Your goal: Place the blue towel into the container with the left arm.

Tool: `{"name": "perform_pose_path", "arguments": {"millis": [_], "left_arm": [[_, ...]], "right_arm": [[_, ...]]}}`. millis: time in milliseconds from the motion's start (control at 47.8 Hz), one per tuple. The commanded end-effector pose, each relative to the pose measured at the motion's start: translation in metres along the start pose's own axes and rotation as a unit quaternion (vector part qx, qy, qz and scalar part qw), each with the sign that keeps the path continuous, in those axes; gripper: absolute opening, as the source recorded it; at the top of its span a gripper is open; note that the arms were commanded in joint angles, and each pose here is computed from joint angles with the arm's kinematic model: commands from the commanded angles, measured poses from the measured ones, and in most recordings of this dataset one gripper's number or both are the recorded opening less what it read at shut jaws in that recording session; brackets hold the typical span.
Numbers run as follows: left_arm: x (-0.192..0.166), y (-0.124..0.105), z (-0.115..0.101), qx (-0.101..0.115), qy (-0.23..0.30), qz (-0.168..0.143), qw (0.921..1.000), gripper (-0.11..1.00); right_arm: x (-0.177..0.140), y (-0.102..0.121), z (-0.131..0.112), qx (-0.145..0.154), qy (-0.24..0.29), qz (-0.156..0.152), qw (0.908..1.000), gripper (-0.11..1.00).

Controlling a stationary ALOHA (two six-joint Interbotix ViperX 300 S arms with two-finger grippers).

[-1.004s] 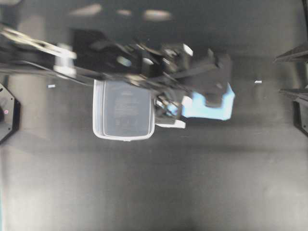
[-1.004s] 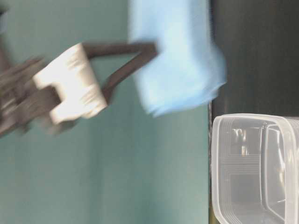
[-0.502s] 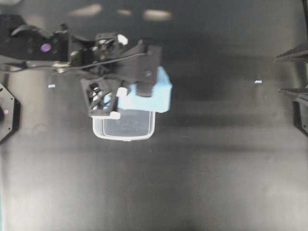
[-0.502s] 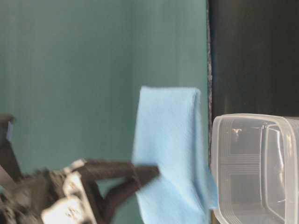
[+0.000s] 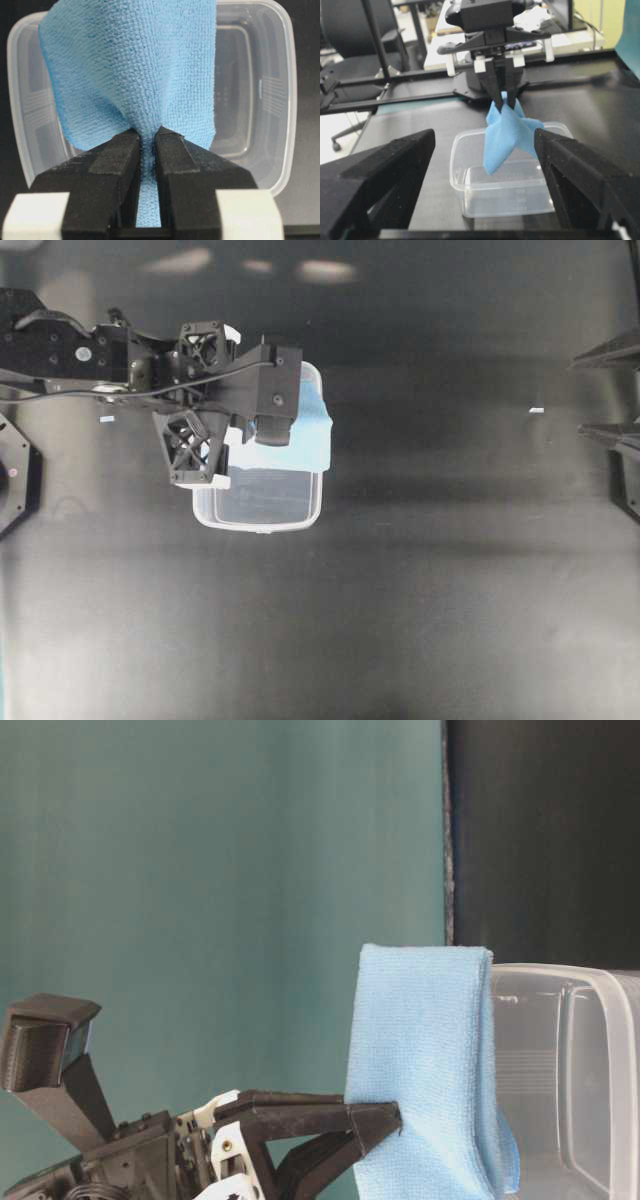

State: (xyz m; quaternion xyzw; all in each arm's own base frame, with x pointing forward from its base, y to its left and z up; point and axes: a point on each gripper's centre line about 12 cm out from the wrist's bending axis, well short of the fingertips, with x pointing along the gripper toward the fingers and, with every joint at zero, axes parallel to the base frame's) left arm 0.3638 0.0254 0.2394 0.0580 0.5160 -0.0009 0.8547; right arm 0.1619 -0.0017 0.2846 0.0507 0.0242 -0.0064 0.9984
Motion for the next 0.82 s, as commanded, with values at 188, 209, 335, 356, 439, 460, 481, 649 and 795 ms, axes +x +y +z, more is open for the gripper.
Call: {"name": "perform_pose_path", "arguments": {"millis": [188,209,335,356,439,460,481,649,795], "left_arm": [[0.0,0.002,-0.001,-0.001,-0.01,0.003,0.9999,0.22],[0.001,0.002,-0.002,-0.002,-0.009,0.004,0.9999,0.28],[0.003,0.001,-0.004,-0.012,-0.006,0.003,0.9999,0.66],[0.002,0.001,-0.004,-0.013,-0.006,0.003,0.9999,0.72],[0.001,0.002,-0.005,-0.017,-0.006,0.003,0.9998,0.88],[0.0,0.002,-0.004,-0.017,-0.007,0.003,0.9998,0.9],[-0.002,0.002,-0.003,-0.017,-0.01,0.004,0.9998,0.91],[-0.038,0.0,0.008,-0.021,-0.063,0.007,0.9978,0.88],[-0.082,-0.006,0.009,-0.03,-0.125,0.006,0.9917,0.88]], "right_arm": [[0.001,0.001,0.007,0.002,-0.008,0.0,1.0,0.77],[0.001,0.001,0.007,0.002,-0.008,0.0,1.0,0.77],[0.001,0.0,0.007,0.002,-0.008,0.0,1.0,0.77],[0.001,0.0,0.007,0.002,-0.008,0.0,1.0,0.77],[0.001,0.0,0.007,0.001,-0.008,0.0,1.0,0.77],[0.001,0.001,0.007,0.0,-0.008,0.001,1.0,0.77],[0.001,0.0,0.007,0.001,-0.008,0.0,1.0,0.77],[0.0,0.001,0.008,-0.001,-0.01,0.0,0.9999,0.77],[-0.001,0.001,0.009,-0.002,-0.014,0.001,0.9999,0.77]]}}
